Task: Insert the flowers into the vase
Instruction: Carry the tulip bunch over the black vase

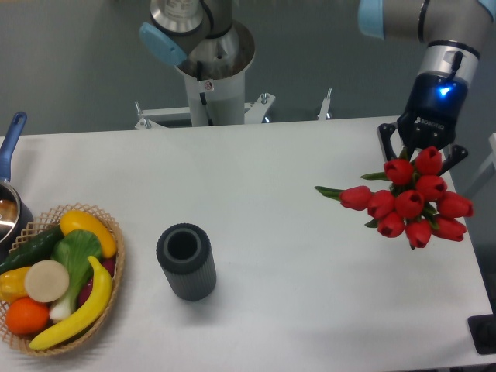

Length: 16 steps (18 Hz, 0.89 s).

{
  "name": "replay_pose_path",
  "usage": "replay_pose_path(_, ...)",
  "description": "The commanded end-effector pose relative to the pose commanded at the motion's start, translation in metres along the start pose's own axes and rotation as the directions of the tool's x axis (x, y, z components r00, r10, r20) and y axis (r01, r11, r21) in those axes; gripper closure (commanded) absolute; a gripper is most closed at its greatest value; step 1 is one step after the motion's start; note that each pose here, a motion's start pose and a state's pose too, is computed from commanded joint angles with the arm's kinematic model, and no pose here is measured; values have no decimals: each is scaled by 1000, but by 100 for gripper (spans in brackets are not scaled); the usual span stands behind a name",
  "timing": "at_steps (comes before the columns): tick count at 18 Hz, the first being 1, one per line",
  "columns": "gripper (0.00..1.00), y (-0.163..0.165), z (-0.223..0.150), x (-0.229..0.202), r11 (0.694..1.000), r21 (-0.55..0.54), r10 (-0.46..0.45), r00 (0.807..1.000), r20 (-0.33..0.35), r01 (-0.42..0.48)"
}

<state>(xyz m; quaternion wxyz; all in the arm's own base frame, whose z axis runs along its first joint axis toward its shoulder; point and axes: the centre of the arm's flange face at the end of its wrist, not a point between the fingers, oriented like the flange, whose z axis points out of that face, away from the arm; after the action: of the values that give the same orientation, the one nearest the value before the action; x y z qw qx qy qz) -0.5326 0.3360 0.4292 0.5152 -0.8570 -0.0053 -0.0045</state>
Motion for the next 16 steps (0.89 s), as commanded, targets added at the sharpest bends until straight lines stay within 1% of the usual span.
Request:
replay_pose_path(2, 95, -6, 14, 11, 1000, 15, 15, 999, -31, -14)
replay_pose_path(3, 95, -12, 22, 18, 999, 51, 22, 998, -63, -18)
replay_pose_path(4, 95, -19, 28, 25, 994, 109, 26, 994, -103, -14)
replay_pose_path(6, 95, -22, 37, 35, 977, 215, 28, 984, -173, 10)
replay_pose_path(7, 96, -17, 40, 38, 971, 239, 34, 981, -189, 12)
replay_pose_path(8, 96, -17, 52, 49, 966, 259, 58, 975, -215, 0)
replay_pose_path(10, 96, -10, 75, 70, 949, 316, 104, 958, -268, -15)
replay_pose_path(12, 95, -1, 85, 79, 911, 412, 151, 943, -296, -16)
replay_pose_path(13, 96, -2, 92, 86, 898, 439, 170, 936, -310, -18)
replay_pose_path(16, 95, -11, 103, 102, 895, 446, 190, 923, -336, -22)
